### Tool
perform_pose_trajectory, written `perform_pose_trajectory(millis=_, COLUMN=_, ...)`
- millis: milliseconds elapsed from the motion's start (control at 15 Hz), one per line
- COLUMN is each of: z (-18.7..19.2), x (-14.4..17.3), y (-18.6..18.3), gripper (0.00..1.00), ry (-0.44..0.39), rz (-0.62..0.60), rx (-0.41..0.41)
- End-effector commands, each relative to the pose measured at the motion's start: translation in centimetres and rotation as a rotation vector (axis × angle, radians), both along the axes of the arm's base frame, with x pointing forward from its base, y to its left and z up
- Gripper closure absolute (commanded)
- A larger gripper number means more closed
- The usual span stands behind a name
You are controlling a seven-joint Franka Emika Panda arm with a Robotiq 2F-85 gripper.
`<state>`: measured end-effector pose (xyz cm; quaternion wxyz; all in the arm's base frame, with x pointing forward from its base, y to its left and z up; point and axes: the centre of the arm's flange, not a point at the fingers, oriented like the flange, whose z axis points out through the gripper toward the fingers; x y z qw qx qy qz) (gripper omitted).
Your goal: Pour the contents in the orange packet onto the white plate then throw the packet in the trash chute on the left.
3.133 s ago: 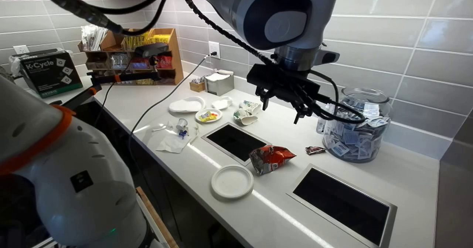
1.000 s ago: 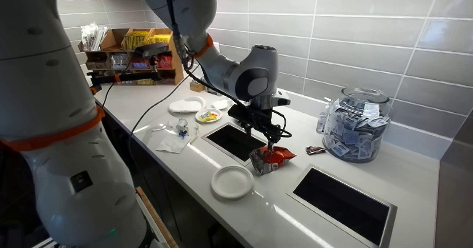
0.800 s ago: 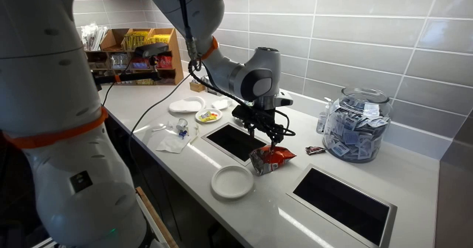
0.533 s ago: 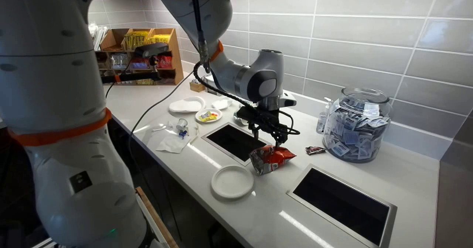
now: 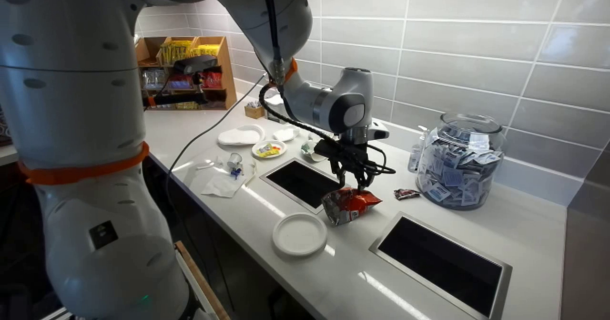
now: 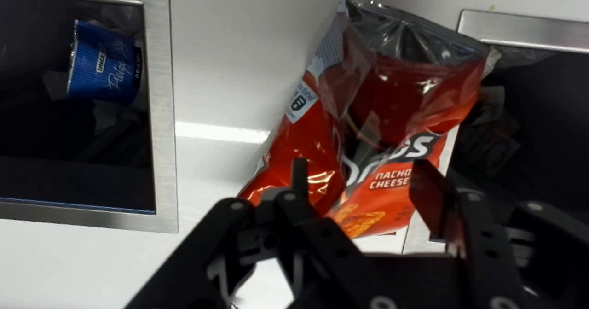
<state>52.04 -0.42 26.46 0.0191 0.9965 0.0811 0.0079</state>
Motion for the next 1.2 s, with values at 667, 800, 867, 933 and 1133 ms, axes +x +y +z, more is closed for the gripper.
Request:
perform_pose_trajectory(millis=667, z=0.0, x=-0.9, y=-1.5, gripper=1.00, ry=-0.012, rz=-0.045, rx=0.031)
perform_pose_trajectory(millis=800, z=1.1, x=-1.8, y=-0.9, gripper=1.00, ry=-0.028, rz=-0.058, rx=0.055)
perform_pose_trajectory(millis=867, z=1.7, x=-2.4, y=-0.6, gripper=1.00, ry=-0.039, rz=-0.068, rx=0.070)
perform_pose_trajectory(millis=933, z=2.3, x=-3.0, y=-0.3, gripper=1.00, ry=-0.053, rz=-0.077, rx=0.088)
perform_pose_trajectory(millis=1133, z=3.9, x=-5.5, y=0.5, gripper=1.00, ry=-0.120, rz=-0.081, rx=0.106)
